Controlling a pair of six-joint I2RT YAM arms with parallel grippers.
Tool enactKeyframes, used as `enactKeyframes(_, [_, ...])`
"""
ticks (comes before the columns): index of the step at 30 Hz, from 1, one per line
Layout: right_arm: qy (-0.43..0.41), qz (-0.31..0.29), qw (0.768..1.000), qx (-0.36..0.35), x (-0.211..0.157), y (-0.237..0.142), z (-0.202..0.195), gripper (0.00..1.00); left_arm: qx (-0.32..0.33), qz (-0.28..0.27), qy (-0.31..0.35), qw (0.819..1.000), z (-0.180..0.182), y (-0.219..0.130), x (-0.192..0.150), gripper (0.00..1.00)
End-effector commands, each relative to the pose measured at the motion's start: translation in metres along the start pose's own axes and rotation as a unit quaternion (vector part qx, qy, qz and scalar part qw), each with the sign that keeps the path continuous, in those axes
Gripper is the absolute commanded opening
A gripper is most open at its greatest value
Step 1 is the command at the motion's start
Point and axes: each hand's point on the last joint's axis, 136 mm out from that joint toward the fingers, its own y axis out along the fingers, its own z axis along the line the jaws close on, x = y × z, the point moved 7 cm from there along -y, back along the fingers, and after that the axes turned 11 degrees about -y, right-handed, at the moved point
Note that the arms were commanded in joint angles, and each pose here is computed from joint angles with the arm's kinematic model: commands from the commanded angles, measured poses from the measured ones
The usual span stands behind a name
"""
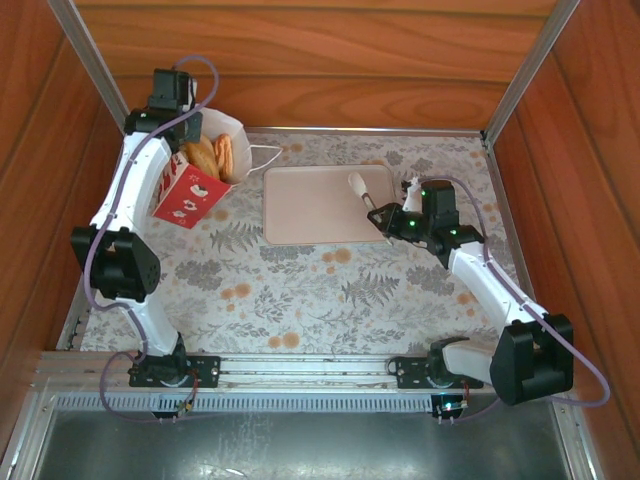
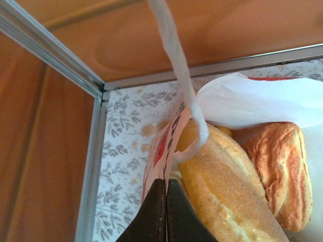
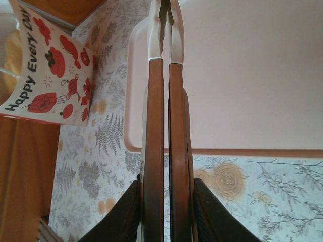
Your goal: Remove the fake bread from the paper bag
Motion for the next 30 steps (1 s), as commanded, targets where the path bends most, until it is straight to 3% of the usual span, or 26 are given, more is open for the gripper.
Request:
enactKeyframes(1, [-0.012,-0.013,0.999,0.045,0.009,-0.002,0.017,0.2,-0.003,-0.074,0.04,0.996,-0.003,-0.027,0.016,0.0])
enactKeyframes(6, [-0.01,-0.016,0.997,0.073,0.013,-0.007,0.029,0.21,-0.005,-0.131,0.075,0.989,-0.013,-0.038,0.007,0.0])
enactKeyframes(14, [-0.026,-0.017,0.993,0.114,0.024,-0.029,0.066,0.21,0.001,-0.173,0.092,0.981,-0.028,-0.056,-0.011,0.0])
enactKeyframes(30, [-0.089,0.037,0.979,0.182,0.029,-0.033,0.146,0.22,-0.01,-0.172,0.086,0.981,-0.048,-0.064,-0.031,0.0])
